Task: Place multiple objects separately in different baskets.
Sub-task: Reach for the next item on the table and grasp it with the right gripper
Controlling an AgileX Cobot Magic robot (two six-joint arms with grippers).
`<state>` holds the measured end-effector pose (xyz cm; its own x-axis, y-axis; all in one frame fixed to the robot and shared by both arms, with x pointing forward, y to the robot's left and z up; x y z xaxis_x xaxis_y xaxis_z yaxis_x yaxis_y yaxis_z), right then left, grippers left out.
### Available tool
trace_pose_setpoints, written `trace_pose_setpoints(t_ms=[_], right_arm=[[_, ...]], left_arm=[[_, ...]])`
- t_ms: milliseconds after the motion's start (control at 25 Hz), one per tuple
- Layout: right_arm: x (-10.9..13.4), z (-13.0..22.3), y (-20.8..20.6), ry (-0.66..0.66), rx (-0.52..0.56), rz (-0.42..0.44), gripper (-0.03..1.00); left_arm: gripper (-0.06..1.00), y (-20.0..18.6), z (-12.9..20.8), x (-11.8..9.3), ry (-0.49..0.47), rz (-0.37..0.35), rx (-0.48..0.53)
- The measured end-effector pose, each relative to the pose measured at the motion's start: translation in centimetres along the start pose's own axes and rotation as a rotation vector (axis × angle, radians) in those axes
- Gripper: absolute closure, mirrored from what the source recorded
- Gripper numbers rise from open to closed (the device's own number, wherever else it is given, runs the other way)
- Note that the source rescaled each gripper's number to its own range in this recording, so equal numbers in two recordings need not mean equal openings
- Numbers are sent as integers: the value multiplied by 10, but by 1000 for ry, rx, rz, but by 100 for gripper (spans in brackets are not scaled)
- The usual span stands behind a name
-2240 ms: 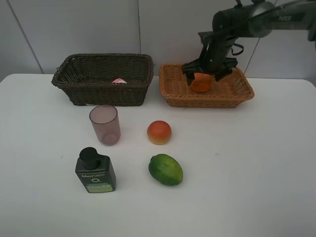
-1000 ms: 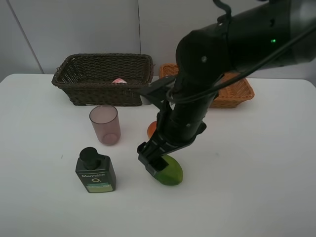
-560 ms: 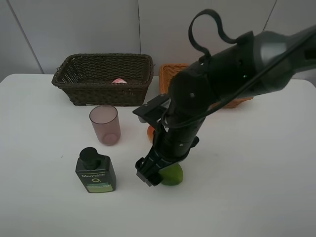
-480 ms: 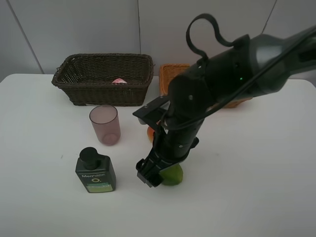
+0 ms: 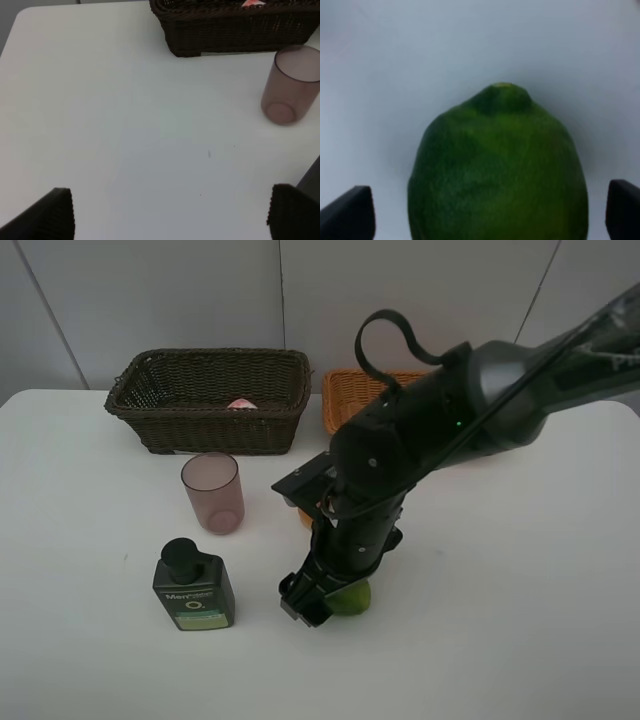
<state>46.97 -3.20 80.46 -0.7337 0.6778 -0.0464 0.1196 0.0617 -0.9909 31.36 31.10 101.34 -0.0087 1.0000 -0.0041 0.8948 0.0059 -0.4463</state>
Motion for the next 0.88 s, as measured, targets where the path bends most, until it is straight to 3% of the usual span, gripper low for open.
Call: trace_pose_setpoints(t_ms=[280,560,640,680,880], right_arm=[[0,-3,0,0,-18,-2,0],[1,-3,2,3,-14,-2,22],[0,-1,6,0,-2,0,42],[0,-1,7,-2,1,1,46],[0,-1,7,-4,-1,3,46]], left_arm=[[-6,0,0,0,0,0,0],[-6,0,0,0,0,0,0],[-6,0,0,0,0,0,0],[-6,0,0,0,0,0,0],[-6,0,0,0,0,0,0]])
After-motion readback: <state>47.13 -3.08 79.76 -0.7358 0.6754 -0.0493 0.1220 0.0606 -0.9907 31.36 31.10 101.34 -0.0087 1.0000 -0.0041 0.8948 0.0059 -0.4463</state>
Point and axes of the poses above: a point on each arm's last joint axis where the gripper is mounted, y pointing out along that axis toward the gripper, x along the wrist's bending axis when the last joint is at zero, z = x × y, the point moved 9 cm from there along y, pointing out along that axis toward the gripper, and after that the axes turned 1 degree about -y, right-handed, at the moved point
